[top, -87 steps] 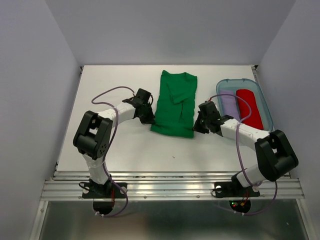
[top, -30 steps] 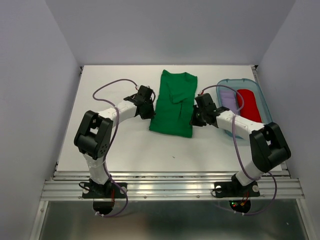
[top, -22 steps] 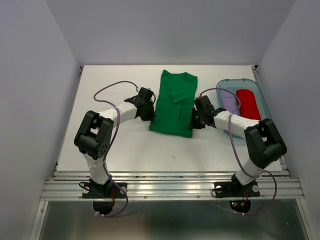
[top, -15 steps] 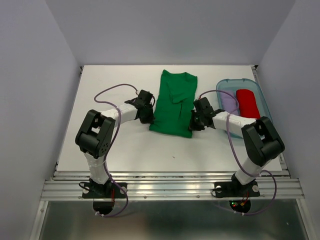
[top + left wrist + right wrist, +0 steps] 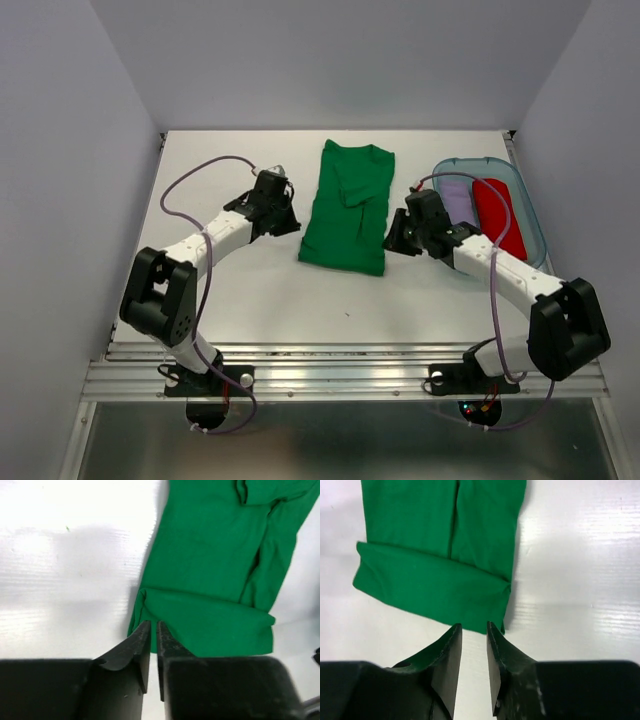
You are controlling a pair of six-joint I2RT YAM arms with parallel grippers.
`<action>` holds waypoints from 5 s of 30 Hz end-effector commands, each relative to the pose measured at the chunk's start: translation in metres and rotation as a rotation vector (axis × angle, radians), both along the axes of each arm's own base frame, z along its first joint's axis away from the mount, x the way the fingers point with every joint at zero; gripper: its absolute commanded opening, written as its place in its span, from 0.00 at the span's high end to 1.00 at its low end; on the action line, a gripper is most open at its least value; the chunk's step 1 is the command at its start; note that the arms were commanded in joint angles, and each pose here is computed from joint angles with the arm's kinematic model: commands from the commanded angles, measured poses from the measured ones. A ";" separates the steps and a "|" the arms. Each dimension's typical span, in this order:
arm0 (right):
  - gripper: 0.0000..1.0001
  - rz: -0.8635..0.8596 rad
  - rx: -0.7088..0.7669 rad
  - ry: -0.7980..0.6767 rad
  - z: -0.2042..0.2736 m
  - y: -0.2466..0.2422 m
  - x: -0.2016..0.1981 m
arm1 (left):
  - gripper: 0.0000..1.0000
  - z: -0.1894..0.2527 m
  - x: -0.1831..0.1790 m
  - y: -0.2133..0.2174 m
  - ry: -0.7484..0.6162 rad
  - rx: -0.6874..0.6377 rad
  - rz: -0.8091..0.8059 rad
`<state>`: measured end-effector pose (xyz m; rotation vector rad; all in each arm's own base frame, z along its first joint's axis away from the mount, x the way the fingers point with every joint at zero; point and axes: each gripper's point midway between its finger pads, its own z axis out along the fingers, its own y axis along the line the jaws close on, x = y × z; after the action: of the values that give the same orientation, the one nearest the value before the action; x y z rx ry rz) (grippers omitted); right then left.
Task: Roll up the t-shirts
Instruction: Roll the T-shirt to the center of the board.
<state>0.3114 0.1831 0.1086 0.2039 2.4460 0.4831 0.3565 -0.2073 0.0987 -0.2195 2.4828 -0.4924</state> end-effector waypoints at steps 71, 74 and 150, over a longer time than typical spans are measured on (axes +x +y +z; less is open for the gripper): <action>0.99 -0.059 0.065 0.174 -0.079 0.012 -0.015 | 1.00 -0.043 -0.045 -0.008 0.086 -0.175 -0.119; 0.99 -0.057 0.061 0.178 -0.081 0.012 -0.015 | 1.00 -0.055 -0.049 -0.005 0.118 -0.163 -0.112; 0.75 -0.045 0.104 0.229 -0.098 -0.005 -0.037 | 0.69 -0.081 -0.054 -0.002 0.132 -0.192 -0.035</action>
<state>0.2778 0.1886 0.0213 0.3541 2.6098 0.6719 0.3038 -0.2108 0.0230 -0.2935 2.5579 -0.7641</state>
